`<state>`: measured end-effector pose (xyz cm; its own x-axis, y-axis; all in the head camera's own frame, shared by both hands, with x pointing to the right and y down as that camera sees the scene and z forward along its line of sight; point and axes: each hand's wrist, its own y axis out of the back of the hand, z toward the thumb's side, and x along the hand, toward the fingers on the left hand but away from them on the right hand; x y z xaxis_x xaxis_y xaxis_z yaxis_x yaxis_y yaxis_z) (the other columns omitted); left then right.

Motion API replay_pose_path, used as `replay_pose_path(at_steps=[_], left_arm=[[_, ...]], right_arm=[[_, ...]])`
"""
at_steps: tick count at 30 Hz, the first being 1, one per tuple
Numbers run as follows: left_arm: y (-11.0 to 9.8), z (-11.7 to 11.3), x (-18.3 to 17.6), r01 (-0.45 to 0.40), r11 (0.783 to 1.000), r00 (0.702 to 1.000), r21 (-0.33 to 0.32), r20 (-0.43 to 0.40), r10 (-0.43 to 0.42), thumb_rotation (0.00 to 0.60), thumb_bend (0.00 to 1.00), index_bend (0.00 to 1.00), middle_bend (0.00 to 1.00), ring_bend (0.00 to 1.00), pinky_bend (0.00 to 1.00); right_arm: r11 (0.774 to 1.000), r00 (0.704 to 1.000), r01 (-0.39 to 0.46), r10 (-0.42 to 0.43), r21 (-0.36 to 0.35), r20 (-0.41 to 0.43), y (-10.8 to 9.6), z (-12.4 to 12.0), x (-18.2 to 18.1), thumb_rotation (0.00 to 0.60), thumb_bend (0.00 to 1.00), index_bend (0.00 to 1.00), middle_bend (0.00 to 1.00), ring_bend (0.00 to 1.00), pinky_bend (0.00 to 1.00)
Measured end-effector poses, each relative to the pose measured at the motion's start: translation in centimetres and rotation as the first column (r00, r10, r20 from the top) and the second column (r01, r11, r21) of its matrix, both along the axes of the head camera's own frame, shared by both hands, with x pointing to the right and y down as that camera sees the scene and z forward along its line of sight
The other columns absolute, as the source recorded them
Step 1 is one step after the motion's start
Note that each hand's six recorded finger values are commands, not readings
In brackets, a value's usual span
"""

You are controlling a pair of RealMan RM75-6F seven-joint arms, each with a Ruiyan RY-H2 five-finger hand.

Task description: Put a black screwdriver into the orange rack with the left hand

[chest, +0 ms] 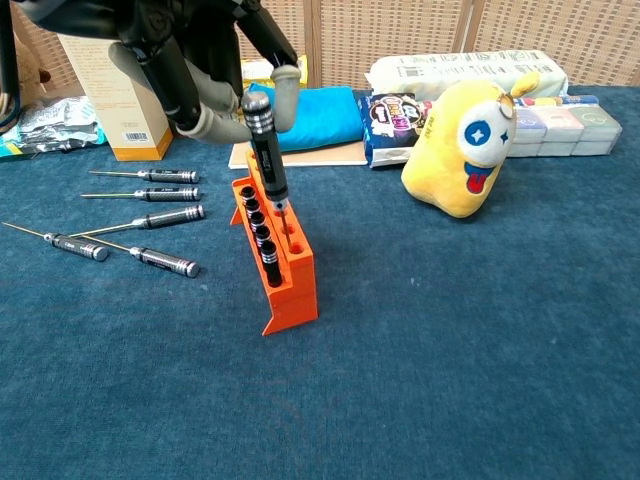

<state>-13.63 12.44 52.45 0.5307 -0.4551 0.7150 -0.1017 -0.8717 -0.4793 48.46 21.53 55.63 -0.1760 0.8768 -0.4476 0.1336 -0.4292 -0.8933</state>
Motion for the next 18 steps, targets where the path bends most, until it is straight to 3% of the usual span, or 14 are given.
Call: replay_pose_path(at_steps=[12,18], left_arm=[[0.7,1.3,0.1,-0.020,1.000,0.999,0.024,0.038,0.019,0.600,0.44,0.51,1.00,1.00,1.00],[0.4,0.9,0.1,-0.007,0.999,1.000,0.036,0.027,0.006,0.600,0.44,0.51,1.00,1.00,1.00]], right_arm=[[1.000,1.000,-0.008,0.008,-0.004,0.006,0.0,0.0,0.2,0.600,0.00,0.00,0.03,0.05,0.08],[1.000,1.000,-0.009,0.009,-0.003,0.008,0.0,-0.1,0.2,0.600,0.00,0.00,0.03,0.06,0.08]])
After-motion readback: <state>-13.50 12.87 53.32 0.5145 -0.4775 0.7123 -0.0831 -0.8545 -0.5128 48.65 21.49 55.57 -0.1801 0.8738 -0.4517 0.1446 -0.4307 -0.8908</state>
